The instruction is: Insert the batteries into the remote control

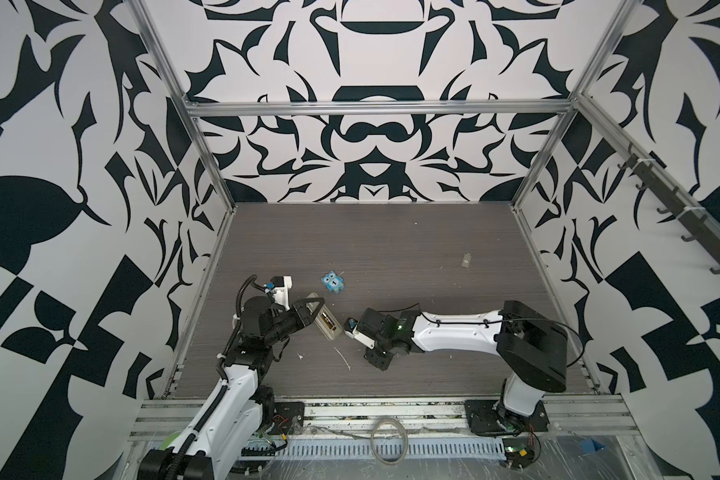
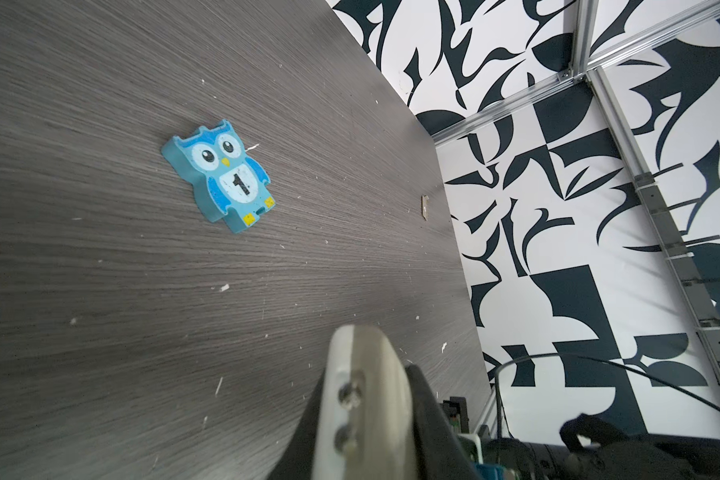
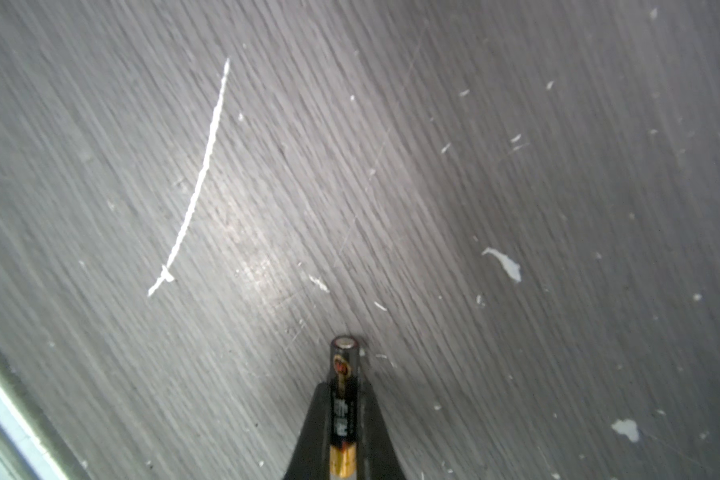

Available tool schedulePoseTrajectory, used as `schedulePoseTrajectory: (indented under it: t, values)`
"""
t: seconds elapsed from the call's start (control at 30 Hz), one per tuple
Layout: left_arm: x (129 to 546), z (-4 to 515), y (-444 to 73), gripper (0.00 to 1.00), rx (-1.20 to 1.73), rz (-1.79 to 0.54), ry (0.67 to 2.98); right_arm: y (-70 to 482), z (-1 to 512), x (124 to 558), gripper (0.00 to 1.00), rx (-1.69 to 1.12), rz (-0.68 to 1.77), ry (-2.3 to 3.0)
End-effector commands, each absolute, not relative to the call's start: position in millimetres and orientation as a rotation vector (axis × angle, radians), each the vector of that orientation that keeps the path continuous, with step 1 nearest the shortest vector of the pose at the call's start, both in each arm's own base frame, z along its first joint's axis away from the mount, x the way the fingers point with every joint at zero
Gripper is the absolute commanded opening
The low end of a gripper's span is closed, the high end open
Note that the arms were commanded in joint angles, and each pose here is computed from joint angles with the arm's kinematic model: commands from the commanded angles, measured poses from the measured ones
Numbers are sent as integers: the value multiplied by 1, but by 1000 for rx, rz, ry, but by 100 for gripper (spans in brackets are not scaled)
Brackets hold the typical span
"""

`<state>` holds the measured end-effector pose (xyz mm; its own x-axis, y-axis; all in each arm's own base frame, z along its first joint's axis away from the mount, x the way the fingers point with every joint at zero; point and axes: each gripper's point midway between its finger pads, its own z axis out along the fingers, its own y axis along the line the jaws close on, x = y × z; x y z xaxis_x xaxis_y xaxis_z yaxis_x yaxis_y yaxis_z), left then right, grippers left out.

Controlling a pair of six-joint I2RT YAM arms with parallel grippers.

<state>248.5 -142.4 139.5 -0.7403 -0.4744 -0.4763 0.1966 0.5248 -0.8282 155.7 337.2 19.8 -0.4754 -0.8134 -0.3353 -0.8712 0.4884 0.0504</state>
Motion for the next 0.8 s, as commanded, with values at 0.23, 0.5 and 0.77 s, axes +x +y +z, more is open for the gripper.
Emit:
schedulePoseTrajectory:
  t: [0.23, 0.5, 0.77]
  values:
    - [249, 150, -144, 0, -183, -1253, 2026, 336, 23, 157, 23, -1434, 295, 2480]
    - [249, 149, -144, 0, -177, -1254, 2025, 330, 27, 153, 31, -1405, 308, 2494]
    - [247, 147, -144, 0, -178, -1256, 2030, 322, 22, 147, 31, -1417, 307, 2526]
